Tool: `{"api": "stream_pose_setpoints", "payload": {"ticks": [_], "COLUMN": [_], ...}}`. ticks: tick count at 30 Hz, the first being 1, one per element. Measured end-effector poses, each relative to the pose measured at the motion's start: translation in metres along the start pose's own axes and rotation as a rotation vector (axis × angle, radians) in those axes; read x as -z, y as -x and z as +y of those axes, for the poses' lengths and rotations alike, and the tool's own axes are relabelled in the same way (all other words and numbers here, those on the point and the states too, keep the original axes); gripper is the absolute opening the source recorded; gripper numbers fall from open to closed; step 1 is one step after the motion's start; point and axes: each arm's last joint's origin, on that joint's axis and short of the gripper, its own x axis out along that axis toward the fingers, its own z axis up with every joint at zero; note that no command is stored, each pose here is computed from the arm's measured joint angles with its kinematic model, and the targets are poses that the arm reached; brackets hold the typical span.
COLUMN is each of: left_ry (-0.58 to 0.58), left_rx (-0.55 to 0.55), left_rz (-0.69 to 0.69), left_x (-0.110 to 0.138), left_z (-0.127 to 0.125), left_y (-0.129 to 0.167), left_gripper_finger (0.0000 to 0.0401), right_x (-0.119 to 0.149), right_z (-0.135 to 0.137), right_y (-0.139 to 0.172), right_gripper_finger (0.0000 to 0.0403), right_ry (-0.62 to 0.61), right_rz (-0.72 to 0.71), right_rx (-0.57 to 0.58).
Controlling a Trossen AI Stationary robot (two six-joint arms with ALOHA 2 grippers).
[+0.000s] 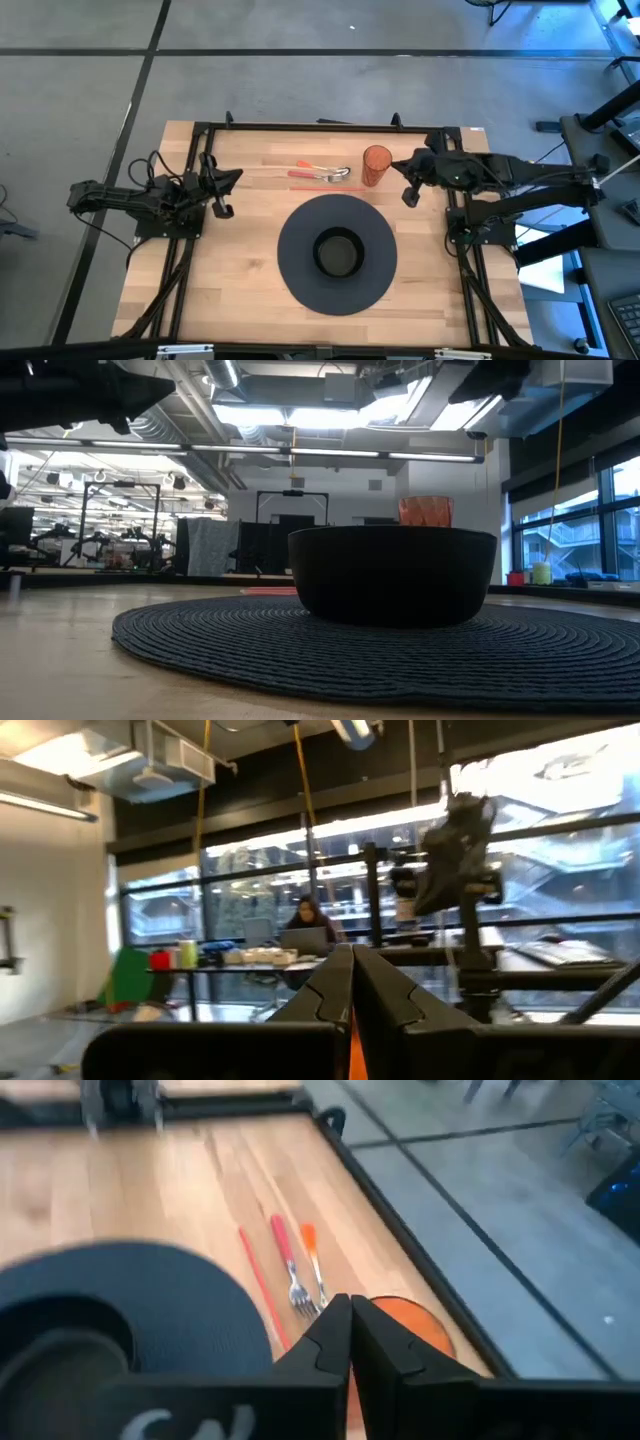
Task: Pick & Place Utensil
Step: Put the brown cup on the blue mat to the top right of the black bowl
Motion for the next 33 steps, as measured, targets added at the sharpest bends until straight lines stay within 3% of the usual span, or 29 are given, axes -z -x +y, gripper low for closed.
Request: {"api": "stream_pose_setpoints", "payload": {"ticks": [7, 13, 18, 23, 28, 33], "left_ry": [-0.005, 0.028, 0.023, 0.025, 0.039, 0.039], "left_rx": [-0.07, -0.063, -0.062, -0.062, -0.062, -0.062], "left_rz": [0.017, 0.043, 0.051, 0.053, 0.053, 0.055], "left_x": [0.0, 0.003, 0.004, 0.004, 0.004, 0.004], "left_z": [0.002, 0.001, 0.001, 0.001, 0.001, 0.001], "left_y": [0.0, 0.0, 0.0, 0.0, 0.0, 0.0], "left_gripper_finger": [0.0004, 0.0007, 0.0002, 0.0003, 0.0005, 0.0001], "right_x": [-0.043, -0.055, -0.056, -0.053, -0.045, -0.039], "right_z": [-0.004, -0.002, 0.002, 0.006, 0.009, 0.007], "right_y": [0.0, -0.022, -0.043, -0.059, -0.069, -0.078], "right_gripper_finger": [0.0039, 0.0076, 0.0077, 0.0055, 0.0042, 0.0055], "right_ry": [0.202, 0.28, 0.408, 0.332, 0.368, 0.399], "right_rz": [0.145, 0.334, 0.399, 0.437, 0.541, 0.612], "right_rx": [0.014, 0.03, 0.081, 0.167, 0.02, -0.087]}}
